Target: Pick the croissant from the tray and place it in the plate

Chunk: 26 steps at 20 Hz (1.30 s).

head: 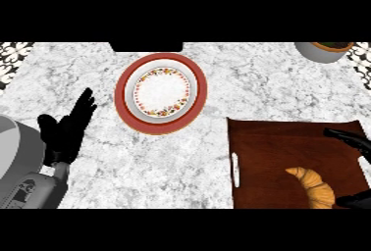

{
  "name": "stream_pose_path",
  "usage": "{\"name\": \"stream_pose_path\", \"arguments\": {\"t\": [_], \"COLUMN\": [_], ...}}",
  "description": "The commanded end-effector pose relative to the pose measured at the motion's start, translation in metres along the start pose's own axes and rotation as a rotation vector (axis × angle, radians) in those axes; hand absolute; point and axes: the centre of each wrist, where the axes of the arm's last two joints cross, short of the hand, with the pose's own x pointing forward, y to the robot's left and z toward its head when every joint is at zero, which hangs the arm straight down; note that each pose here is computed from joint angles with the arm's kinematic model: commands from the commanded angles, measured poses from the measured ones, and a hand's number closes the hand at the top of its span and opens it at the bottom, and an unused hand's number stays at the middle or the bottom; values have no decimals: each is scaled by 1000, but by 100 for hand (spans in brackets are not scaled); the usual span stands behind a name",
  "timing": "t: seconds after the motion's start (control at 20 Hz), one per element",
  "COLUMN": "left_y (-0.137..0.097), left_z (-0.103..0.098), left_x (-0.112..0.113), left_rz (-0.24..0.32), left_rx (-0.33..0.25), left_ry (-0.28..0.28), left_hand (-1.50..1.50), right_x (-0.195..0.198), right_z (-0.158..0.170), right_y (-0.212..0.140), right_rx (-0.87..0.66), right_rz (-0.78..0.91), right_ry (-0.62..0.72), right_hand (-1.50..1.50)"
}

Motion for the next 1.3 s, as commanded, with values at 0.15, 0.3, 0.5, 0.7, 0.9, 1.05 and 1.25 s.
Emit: {"name": "stream_pose_path", "arguments": {"t": [0.15,0.3,0.5,0.7,0.9,1.05,1.25], "left_y": [6,17,18,21,13,18,6], "left_z": [1,-11,3,-12,-8,-3,9], "left_x": [4,-6,-3,2,2,15,6], "left_rz": [9,-2,-18,-10,-4,-6,22], "left_rx": [-18,-21,-12,-8,-1,-6,-21], "left_ry": [24,7,10,18,29,15,28], "left_hand": [0,0,0,0,0,0,0], "right_x": [-11,-1,3,1,-4,-7,-6], "right_z": [30,8,13,3,0,-7,-5], "right_y": [-29,-37,-37,-30,-5,-22,-4], "right_rx": [189,231,320,408,445,463,519], "right_rz": [128,172,228,300,435,478,541], "right_ry": [-31,-14,63,103,127,178,197], "right_hand": [-150,-150,-150,-150,-150,-150,-150]}}
